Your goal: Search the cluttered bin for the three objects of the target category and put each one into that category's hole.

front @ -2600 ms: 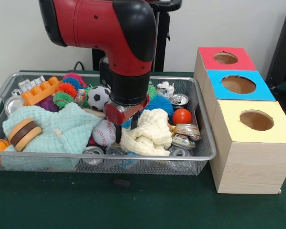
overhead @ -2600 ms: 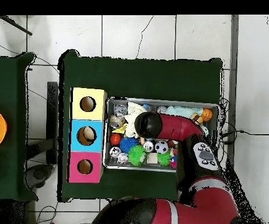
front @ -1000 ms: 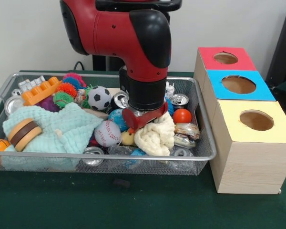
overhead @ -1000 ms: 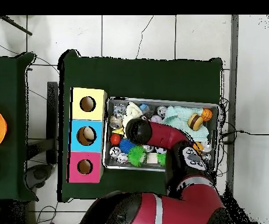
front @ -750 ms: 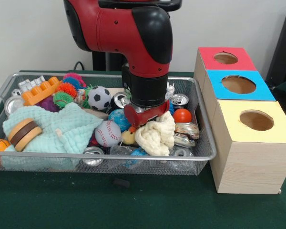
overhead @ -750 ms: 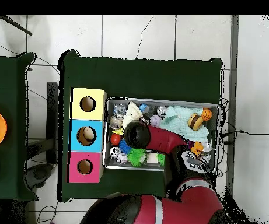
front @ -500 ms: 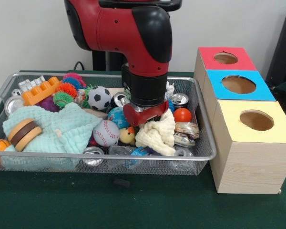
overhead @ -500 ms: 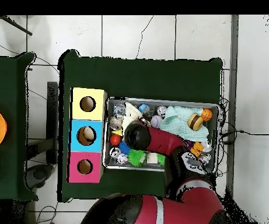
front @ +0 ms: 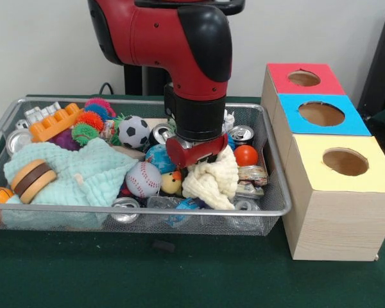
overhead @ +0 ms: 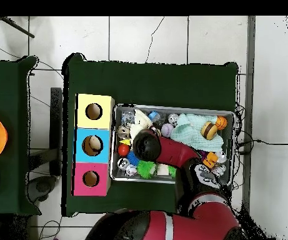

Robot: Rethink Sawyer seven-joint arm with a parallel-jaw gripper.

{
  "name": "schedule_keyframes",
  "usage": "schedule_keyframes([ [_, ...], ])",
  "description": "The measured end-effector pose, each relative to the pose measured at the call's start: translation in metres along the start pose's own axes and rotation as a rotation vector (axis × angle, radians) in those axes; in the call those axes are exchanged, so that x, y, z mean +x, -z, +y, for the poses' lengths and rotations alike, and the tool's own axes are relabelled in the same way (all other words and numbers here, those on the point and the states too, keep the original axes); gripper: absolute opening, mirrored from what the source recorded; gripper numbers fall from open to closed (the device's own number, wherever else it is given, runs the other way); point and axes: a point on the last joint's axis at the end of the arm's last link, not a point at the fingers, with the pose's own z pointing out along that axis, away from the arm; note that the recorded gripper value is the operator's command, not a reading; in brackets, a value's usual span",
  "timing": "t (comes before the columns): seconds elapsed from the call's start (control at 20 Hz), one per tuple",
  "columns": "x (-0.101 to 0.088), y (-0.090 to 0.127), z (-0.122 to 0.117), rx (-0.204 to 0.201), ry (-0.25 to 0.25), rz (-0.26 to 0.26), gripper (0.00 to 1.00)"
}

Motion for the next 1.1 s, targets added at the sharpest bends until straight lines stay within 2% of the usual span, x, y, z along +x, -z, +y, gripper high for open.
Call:
schedule_keyframes([
  [0.55, -0.005, 0.008, 0.002, 0.012, 0.012, 0.011, 1.00],
  [1.1, -0.008, 0.016, -0.002, -0.042, 0.016, 0.057, 1.00],
])
